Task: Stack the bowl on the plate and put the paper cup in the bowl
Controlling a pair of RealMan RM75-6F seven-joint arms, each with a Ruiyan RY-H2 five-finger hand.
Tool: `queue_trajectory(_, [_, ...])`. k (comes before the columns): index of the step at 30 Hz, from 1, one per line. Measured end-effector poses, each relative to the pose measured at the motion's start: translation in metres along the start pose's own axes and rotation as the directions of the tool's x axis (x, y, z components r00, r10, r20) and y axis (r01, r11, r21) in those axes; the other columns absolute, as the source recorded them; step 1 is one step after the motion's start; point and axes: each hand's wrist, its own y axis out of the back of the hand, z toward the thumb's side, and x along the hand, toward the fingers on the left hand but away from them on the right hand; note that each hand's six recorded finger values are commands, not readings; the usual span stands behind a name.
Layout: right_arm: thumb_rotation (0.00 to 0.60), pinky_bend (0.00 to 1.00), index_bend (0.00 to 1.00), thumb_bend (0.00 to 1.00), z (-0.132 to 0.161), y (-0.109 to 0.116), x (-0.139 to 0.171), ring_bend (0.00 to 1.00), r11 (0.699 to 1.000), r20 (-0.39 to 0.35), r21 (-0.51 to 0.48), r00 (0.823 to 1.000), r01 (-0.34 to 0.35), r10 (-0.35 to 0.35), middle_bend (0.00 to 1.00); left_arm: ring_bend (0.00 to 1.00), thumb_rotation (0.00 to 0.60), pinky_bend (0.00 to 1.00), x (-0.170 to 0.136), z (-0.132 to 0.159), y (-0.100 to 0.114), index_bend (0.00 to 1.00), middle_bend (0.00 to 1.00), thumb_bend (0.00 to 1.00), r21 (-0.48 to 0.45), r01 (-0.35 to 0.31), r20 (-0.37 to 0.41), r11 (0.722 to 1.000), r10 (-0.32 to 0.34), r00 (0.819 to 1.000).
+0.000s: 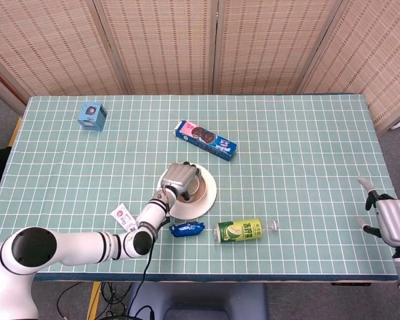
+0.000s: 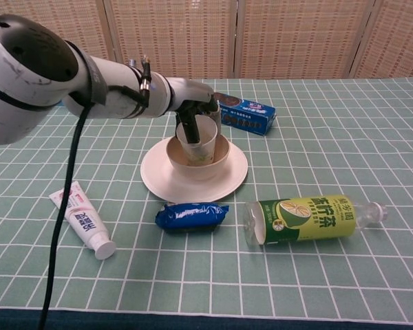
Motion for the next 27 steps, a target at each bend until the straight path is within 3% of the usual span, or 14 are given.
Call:
queue_trajectory(5, [0.600,0.70,0.13,0.20,-0.001,0.001,-0.001,0.49,1.000,-0.001,-0.002,1.000,0.003,-0.003,0.53,0.00,0.600,0.23,-0.005,0.001,0.005,0.17,0.08,0.24,-0.011,-0.008,0.009,1.000,0.008,1.000])
queue_trajectory(15, [0.600,0.70,0.13,0.20,-0.002,0.005,0.001,0.49,1.000,-0.001,-0.005,1.000,0.016,-0.016,0.53,0.00,0.600,0.18,-0.029,-0.009,0.026,0.15,0.06,0.24,-0.061,-0.053,0.036,0.997,0.055,0.998])
queue_trajectory(20, [0.600,0.70,0.13,0.20,-0.001,0.007,0.001,0.49,1.000,-0.005,-0.007,1.000,0.019,-0.019,0.53,0.00,0.600,0.17,-0.049,-0.039,0.042,0.16,0.06,0.24,-0.083,-0.127,-0.001,0.988,0.127,0.992])
queue_trajectory(27, [0.600,0.66,0.13,0.20,0.001,0.006,0.002,0.44,1.000,-0.020,-0.015,1.000,0.000,0.000,0.48,0.00,0.600,0.17,-0.081,-0.093,0.046,0.16,0.06,0.24,-0.069,-0.241,-0.080,0.968,0.235,0.969])
